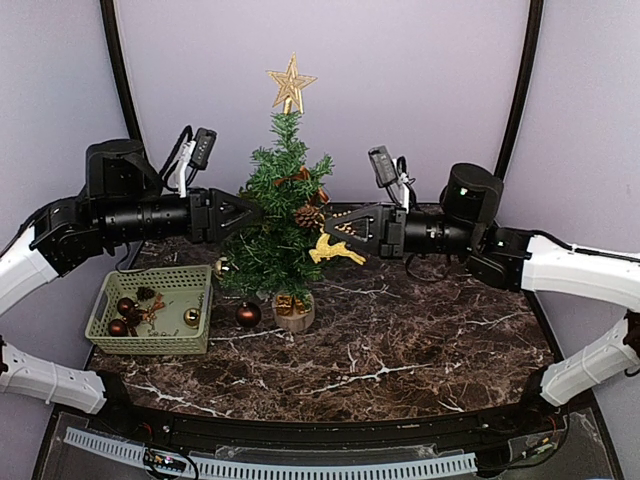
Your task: Decorate the small christmas tree
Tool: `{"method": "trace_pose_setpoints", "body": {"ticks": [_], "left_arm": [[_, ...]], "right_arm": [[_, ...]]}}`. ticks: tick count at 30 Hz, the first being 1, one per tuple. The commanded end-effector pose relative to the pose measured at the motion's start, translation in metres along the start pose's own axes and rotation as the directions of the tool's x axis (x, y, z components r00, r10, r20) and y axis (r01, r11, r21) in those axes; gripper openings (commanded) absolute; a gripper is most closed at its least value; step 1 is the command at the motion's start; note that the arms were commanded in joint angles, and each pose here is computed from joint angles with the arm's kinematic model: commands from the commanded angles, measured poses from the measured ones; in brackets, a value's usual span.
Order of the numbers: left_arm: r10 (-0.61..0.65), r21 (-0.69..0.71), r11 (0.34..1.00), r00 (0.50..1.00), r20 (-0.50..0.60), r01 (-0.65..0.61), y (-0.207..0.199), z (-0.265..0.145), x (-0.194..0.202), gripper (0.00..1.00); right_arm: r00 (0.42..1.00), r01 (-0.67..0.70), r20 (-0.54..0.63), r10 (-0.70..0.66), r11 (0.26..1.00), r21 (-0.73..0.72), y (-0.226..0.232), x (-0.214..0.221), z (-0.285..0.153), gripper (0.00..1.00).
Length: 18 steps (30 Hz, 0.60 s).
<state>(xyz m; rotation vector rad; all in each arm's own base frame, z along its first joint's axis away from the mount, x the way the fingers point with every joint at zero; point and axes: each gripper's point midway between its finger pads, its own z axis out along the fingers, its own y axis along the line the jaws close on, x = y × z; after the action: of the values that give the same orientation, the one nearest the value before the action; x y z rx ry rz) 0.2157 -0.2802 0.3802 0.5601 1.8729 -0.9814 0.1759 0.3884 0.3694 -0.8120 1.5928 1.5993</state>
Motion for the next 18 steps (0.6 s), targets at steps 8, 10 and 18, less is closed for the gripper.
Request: {"method": "trace_pose_setpoints", "body": {"ticks": [8,10,18], "left_arm": [[-0.070,-0.001,0.998,0.998,-0.008,0.070,0.010,-0.003,0.019,0.57],[-0.091,-0.020,0.996,0.996,-0.020,0.090,0.016,-0.006,0.027,0.56],[-0.129,-0.076,0.989,0.989,-0.065,0.124,0.030,-0.008,0.052,0.53]], "right_arm": [[0.992,-0.130,-0.012,0.129,0.991,-0.037,-0.017,0.037,0.018,0.00],[0.990,-0.142,-0.006,0.142,0.989,-0.047,-0.018,0.037,0.021,0.00],[0.984,-0.175,0.024,0.176,0.983,-0.050,-0.019,0.033,0.028,0.00]]}}
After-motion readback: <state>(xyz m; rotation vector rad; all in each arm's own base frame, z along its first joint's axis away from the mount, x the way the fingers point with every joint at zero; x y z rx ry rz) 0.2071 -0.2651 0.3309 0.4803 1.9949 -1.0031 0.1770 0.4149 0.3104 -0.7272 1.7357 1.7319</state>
